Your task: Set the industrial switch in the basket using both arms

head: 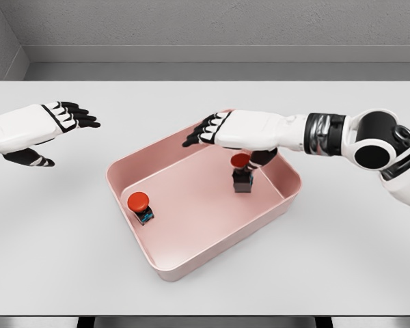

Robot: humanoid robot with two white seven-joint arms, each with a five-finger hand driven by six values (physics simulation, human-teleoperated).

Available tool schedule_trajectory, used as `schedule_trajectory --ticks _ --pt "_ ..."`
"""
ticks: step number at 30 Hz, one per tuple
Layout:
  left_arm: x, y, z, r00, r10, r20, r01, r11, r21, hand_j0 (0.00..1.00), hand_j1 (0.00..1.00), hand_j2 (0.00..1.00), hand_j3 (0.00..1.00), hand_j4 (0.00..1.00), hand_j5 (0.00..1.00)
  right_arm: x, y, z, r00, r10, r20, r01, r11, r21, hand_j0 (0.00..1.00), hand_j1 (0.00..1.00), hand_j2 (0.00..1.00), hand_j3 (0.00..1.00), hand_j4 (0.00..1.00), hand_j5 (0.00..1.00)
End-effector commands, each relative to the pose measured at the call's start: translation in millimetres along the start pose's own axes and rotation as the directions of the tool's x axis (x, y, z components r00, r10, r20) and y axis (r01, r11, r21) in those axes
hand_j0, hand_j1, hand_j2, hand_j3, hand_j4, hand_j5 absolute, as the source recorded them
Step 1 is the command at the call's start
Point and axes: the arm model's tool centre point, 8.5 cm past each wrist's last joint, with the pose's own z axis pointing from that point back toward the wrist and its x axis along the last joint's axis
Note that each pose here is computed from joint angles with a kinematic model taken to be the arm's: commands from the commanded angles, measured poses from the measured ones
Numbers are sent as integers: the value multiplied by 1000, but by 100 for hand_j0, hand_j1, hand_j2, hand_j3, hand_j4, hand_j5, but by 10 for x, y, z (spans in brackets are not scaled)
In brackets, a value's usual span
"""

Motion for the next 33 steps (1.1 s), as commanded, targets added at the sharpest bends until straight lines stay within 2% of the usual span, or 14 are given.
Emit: schedule_trajectory --ticks 1,9,13,16,27,33 --pt "-7 10 6 1000 5 -2 -5 1000 6 100 100 100 100 100 100 -4 -10 14 1000 1 -1 -1 1000 -2 100 100 100 100 100 100" --pt "-6 4 4 1000 6 -2 -6 1000 3 100 100 100 100 100 100 -32 -72 63 1000 7 -11 -8 1000 -20 100 100 100 100 100 100" --pt "-10 7 11 1000 3 -4 -3 1000 -1 100 100 100 100 100 100 -164 -178 325 998 20 -60 -24 998 -59 100 100 100 100 100 100" --pt "-10 6 11 1000 3 -4 -3 1000 -2 100 100 100 100 100 100 -229 -180 466 996 18 -84 -24 997 -74 100 100 100 100 100 100" --pt "-10 3 14 1000 3 -4 -3 1000 -3 100 100 100 100 100 100 -398 -99 999 988 25 -152 -41 994 -99 100 100 100 100 100 100" --pt "-7 -7 9 1000 3 -3 -3 1000 -6 100 100 100 100 100 100 -492 139 1411 977 -14 -215 -12 992 -123 100 100 100 100 100 100"
